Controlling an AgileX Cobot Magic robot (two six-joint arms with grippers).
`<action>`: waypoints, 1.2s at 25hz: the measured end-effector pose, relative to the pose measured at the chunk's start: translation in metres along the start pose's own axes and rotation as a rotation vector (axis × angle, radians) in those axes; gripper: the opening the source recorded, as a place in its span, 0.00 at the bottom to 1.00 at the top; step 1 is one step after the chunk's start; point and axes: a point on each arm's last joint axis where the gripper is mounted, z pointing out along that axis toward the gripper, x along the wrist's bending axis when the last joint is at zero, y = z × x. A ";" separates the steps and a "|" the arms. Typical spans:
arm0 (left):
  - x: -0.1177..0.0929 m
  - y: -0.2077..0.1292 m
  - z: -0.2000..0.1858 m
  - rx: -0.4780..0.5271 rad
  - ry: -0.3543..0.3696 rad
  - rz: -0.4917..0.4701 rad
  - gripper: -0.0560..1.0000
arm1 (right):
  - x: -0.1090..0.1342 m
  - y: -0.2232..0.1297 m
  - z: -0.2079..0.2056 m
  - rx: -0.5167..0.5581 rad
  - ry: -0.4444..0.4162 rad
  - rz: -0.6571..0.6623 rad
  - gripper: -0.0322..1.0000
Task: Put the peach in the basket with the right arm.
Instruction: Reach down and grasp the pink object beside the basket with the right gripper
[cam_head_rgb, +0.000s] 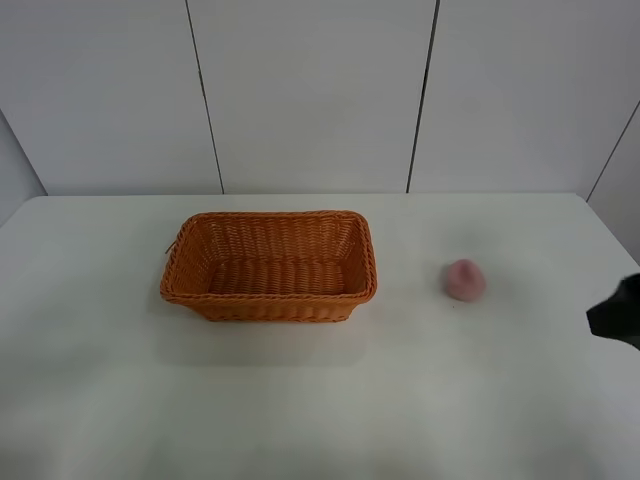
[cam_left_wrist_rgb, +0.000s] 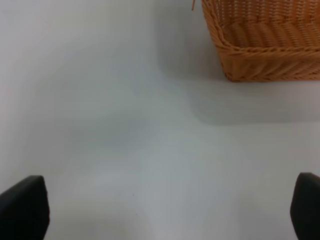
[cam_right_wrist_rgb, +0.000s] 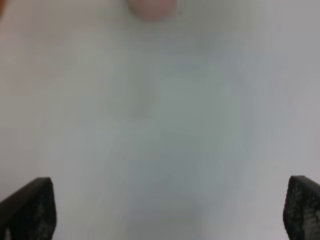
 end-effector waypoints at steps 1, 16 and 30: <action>0.000 0.000 0.000 0.000 0.000 0.000 0.99 | 0.000 0.013 0.007 0.024 -0.001 0.001 0.71; 0.000 0.000 0.000 0.000 0.000 0.000 0.99 | -0.002 0.169 0.177 0.240 -0.001 0.015 0.71; 0.000 0.000 0.000 0.000 0.000 0.000 0.99 | 0.019 0.163 0.266 0.322 0.026 -0.012 0.71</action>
